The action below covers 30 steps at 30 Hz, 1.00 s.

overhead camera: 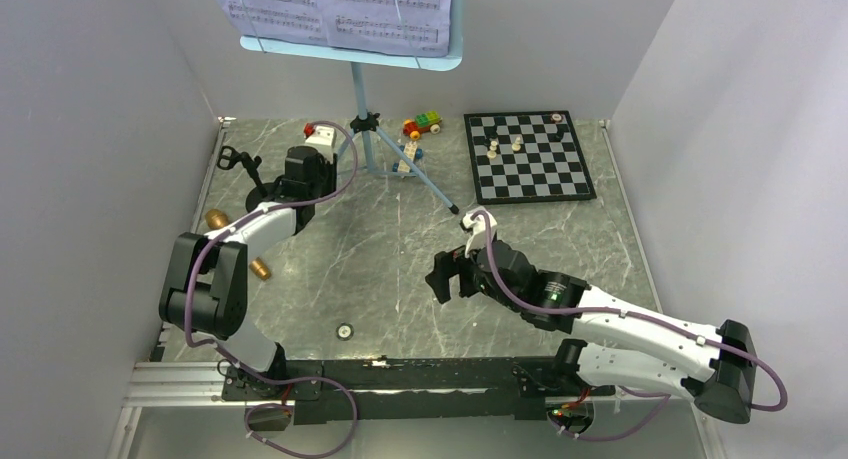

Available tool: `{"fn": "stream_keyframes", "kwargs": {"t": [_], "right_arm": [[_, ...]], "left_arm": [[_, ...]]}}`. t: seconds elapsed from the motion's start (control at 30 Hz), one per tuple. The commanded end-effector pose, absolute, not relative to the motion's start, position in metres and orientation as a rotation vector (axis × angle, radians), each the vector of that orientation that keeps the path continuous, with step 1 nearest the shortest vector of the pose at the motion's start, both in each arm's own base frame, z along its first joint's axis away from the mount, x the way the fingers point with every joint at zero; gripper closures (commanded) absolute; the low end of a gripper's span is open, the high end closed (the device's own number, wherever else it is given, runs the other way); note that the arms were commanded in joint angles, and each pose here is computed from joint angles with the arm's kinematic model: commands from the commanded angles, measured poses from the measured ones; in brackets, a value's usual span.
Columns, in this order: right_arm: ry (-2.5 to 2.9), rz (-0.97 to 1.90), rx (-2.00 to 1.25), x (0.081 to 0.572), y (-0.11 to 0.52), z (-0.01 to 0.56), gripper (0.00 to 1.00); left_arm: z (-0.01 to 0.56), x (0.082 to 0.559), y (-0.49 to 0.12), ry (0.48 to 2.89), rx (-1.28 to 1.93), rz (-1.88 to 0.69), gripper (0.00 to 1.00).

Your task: Pack up the instrument practice props

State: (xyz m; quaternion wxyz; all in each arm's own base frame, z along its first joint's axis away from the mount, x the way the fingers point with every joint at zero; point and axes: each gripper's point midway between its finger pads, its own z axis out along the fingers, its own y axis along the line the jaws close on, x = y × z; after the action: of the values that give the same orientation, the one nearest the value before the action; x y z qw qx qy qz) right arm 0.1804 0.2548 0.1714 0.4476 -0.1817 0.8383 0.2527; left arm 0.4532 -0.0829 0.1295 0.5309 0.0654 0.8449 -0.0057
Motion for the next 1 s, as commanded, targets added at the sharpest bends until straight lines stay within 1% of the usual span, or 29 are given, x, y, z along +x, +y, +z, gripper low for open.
{"fn": "stream_keyframes", "kwargs": {"t": [0.0,0.07,0.17,0.3,0.4,0.47,0.57,0.73,0.97], "right_arm": [[1.963,0.649,-0.405,0.196,0.262,0.196,0.02],[1.971,0.624,-0.412,0.201,0.263,0.194,0.02],[1.979,0.557,-0.395,0.215,0.261,0.191,0.01],[1.991,0.481,-0.270,0.250,0.245,0.193,0.01],[1.989,0.422,-0.191,0.280,0.232,0.189,0.01],[1.998,0.381,-0.163,0.301,0.227,0.182,0.01],[2.023,0.318,-0.161,0.333,0.226,0.166,0.03],[2.049,0.274,-0.168,0.384,0.240,0.148,0.07],[2.068,0.216,-0.242,0.429,0.264,0.126,0.11]], "left_arm": [[0.148,0.465,-0.089,1.961,0.165,-0.031,0.63],[0.146,0.464,-0.091,1.965,0.171,-0.036,0.68],[0.148,0.462,-0.095,1.961,0.182,-0.047,0.79],[0.148,0.456,-0.100,1.954,0.192,-0.052,0.92],[0.147,0.453,-0.100,1.952,0.191,-0.048,0.98],[0.147,0.451,-0.100,1.952,0.193,-0.050,1.00],[0.146,0.450,-0.101,1.955,0.197,-0.051,1.00],[0.146,0.448,-0.101,1.956,0.197,-0.049,1.00],[0.154,0.443,-0.097,1.927,0.172,-0.032,1.00]]}}
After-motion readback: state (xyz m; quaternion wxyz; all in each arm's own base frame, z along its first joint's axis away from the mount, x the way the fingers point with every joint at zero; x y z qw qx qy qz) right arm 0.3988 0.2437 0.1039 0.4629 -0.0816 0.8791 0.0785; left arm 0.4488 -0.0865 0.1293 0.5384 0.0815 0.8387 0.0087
